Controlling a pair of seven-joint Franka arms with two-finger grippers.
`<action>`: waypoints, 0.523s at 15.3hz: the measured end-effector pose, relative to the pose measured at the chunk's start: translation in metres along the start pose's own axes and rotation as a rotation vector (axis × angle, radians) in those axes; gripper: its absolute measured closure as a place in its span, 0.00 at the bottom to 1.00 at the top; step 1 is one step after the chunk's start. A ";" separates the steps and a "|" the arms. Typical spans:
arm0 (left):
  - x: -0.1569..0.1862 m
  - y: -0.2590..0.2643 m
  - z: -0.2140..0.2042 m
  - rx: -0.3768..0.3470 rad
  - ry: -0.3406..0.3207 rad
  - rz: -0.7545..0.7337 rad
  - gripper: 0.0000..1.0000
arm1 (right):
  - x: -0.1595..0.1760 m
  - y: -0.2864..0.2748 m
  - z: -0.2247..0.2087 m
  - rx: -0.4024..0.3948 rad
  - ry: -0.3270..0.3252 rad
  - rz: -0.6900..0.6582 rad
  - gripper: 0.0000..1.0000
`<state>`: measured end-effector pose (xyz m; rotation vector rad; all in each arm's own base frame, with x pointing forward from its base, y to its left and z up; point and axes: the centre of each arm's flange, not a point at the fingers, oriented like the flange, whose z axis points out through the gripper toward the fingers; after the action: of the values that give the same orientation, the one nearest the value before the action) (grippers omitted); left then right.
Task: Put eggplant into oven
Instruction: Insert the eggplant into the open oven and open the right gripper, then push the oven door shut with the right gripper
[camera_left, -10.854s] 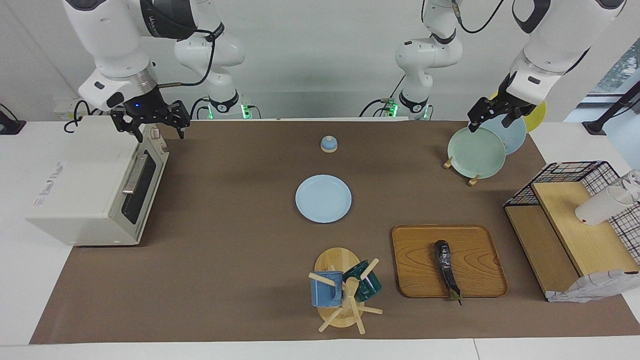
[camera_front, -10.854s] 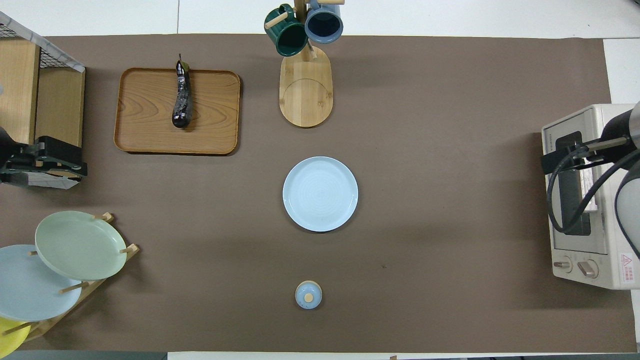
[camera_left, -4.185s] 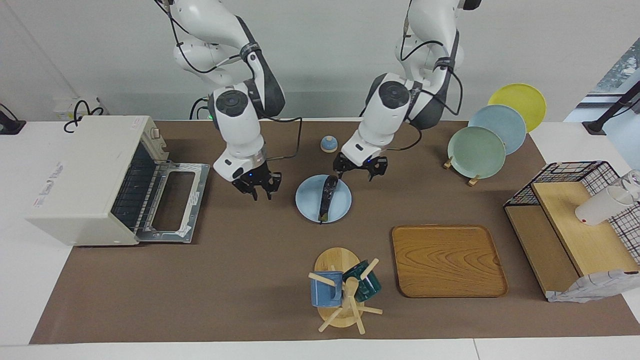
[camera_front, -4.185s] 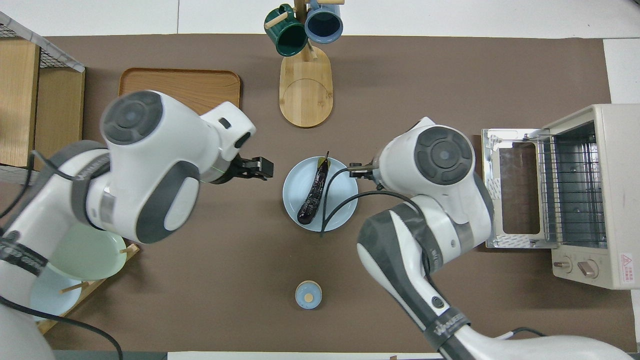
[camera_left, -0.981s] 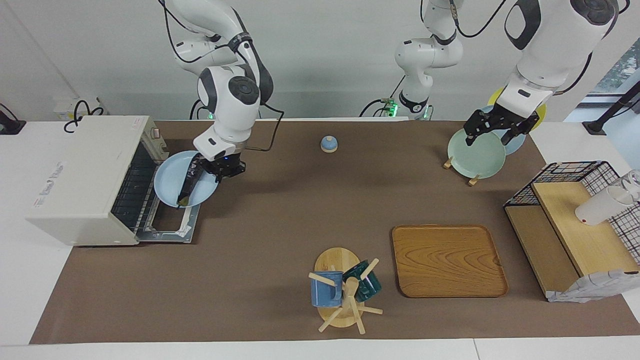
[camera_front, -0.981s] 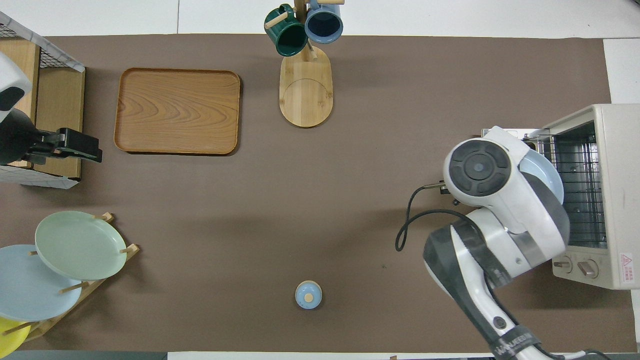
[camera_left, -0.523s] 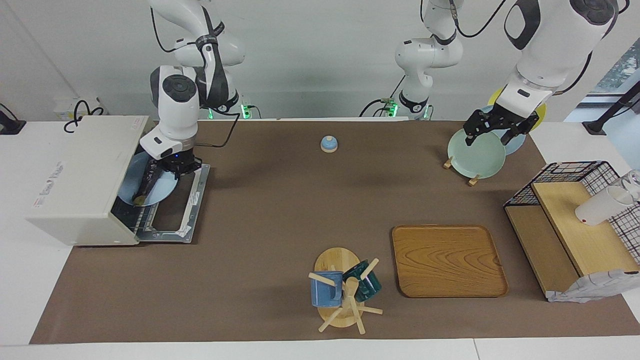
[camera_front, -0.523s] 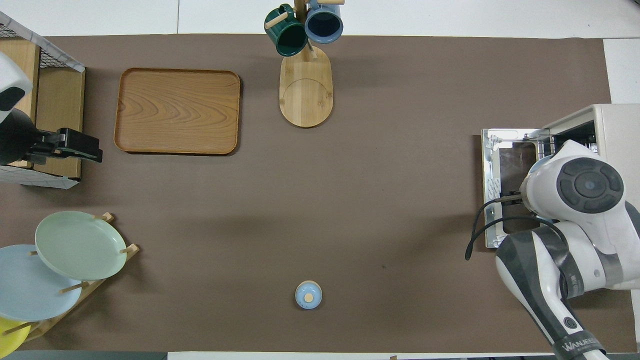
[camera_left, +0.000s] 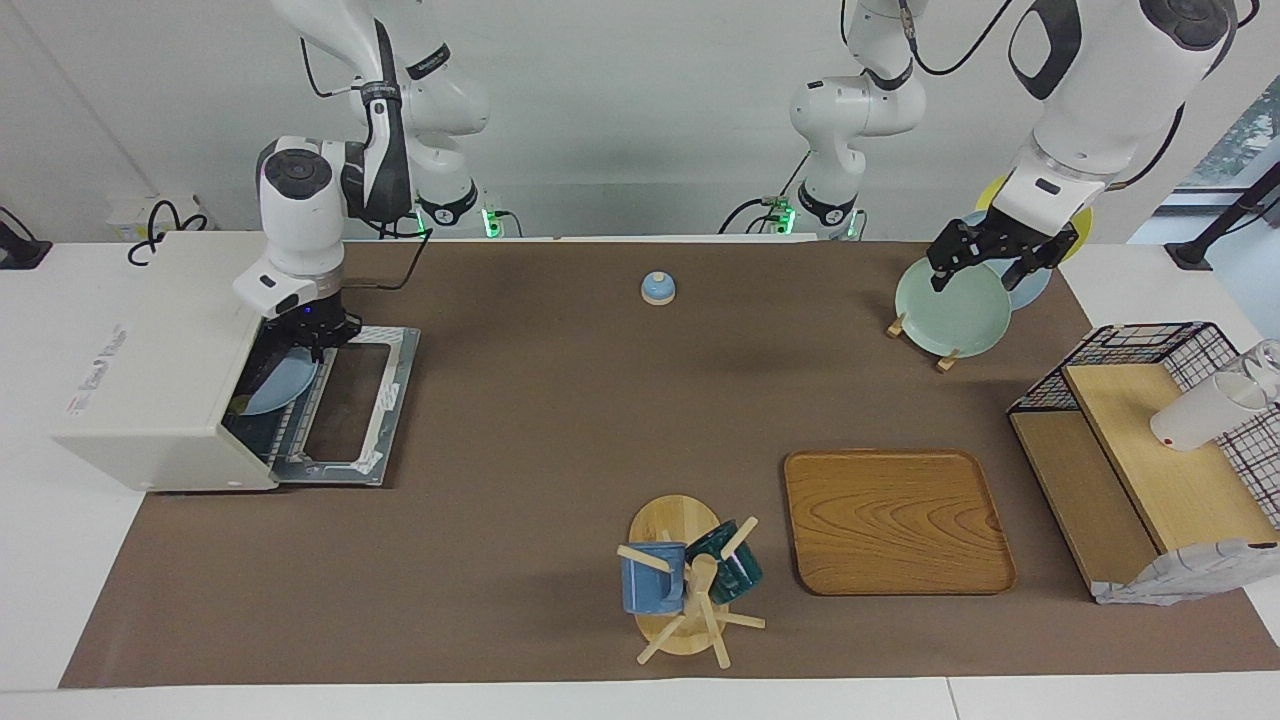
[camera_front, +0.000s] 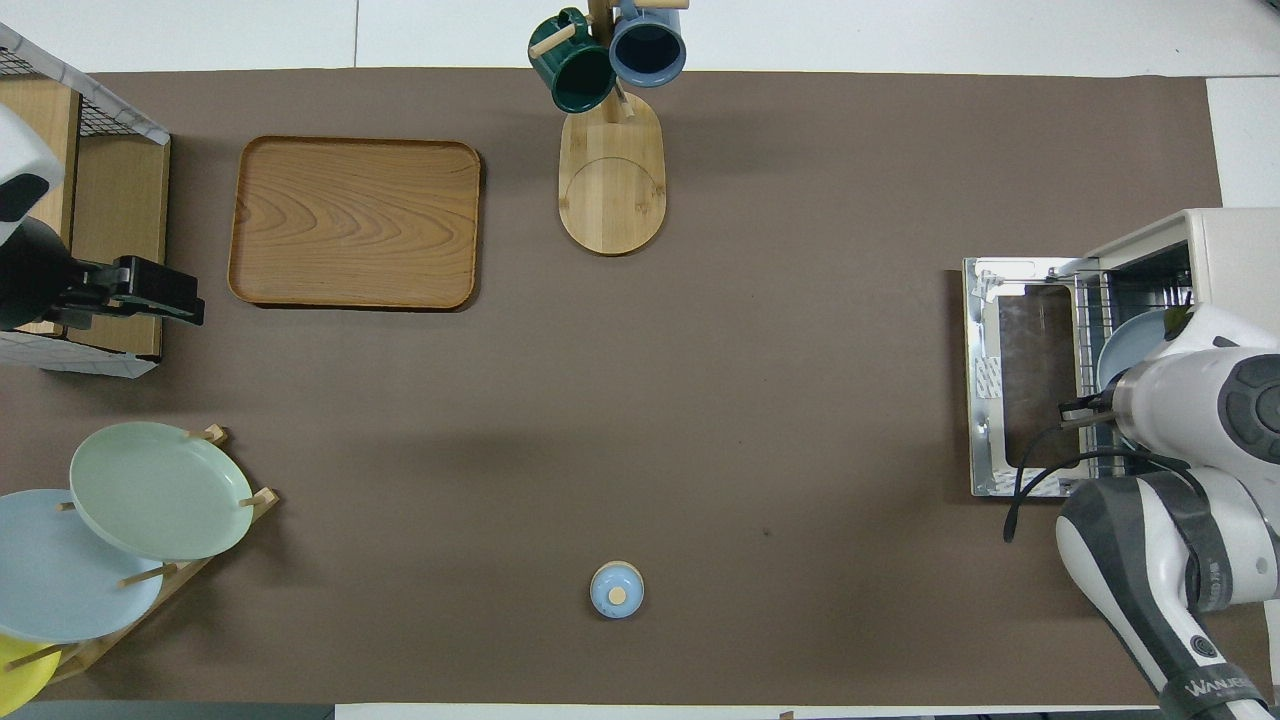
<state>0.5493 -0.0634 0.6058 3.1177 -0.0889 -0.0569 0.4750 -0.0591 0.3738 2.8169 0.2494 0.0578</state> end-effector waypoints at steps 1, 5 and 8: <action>0.000 0.000 0.000 0.000 0.000 0.000 0.00 | 0.000 0.000 0.000 0.000 0.000 -0.001 0.98; 0.000 0.000 0.000 0.000 0.000 0.000 0.00 | 0.001 -0.004 0.001 0.020 0.006 0.010 0.98; 0.000 0.000 0.000 0.000 0.000 0.000 0.00 | 0.005 -0.007 0.003 0.032 0.029 0.014 0.97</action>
<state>0.5493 -0.0633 0.6058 3.1177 -0.0887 -0.0569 0.4786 -0.0526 0.3692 2.8511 0.2387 0.0984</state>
